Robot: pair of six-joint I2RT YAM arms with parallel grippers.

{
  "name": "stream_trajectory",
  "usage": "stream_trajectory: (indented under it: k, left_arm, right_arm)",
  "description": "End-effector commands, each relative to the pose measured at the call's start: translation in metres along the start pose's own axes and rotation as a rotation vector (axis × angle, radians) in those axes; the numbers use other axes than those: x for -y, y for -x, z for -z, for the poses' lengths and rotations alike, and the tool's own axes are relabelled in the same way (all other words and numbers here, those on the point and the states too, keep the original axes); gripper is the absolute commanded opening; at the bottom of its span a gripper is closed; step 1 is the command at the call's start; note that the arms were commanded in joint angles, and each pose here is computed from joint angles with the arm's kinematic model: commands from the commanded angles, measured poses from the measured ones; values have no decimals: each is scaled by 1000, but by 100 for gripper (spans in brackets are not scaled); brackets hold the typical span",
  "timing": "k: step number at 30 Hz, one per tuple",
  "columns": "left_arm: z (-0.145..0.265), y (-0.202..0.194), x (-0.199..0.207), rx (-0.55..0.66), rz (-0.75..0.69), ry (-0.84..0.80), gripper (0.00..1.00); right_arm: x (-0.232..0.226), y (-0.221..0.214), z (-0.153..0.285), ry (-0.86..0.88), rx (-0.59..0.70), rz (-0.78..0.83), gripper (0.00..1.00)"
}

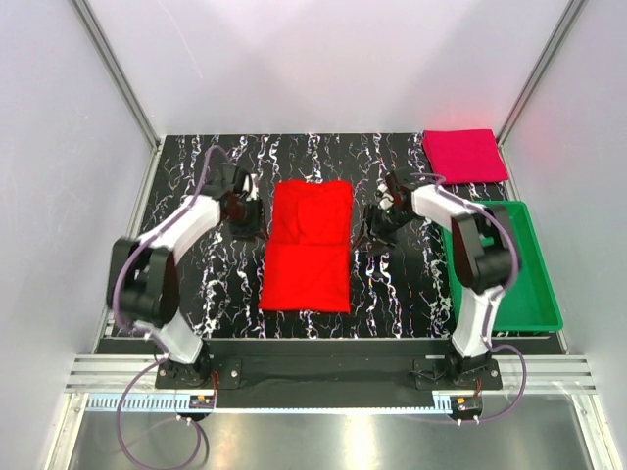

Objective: Fold and stack the t-shirts
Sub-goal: Fold the tshirt

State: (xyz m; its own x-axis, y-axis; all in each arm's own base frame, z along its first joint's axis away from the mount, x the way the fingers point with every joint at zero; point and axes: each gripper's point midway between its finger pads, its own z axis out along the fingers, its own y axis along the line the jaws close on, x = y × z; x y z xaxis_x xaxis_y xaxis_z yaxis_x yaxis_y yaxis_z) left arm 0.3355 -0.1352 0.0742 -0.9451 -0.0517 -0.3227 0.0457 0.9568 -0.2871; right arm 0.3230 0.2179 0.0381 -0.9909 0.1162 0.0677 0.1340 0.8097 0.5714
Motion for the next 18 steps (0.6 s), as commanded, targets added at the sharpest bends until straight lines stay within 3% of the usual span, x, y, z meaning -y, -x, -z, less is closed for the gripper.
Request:
stream_trajectory:
  k: [1,7,11,13,18]
  left_arm:
    - [35,-21,35,20,37,-172,45]
    - [24,-72,76,-47,84,-433,38]
    - [3,-94,75,-122,139,-467,35]
    - [-7,-108,66,-158,150,-441,34]
    - [-36,-145,31,-232,172,-295,34]
  right_arm:
    - [-20,-31,39,-15,52,72,57]
    - [-95,-107,-18,150,-92,130,55]
    - [-124,-118,-48,254,-98,91,32]
    - [-113,-128,-63,256,-131,56,21]
    - [-56,-147,-82,173,-129,-6,18]
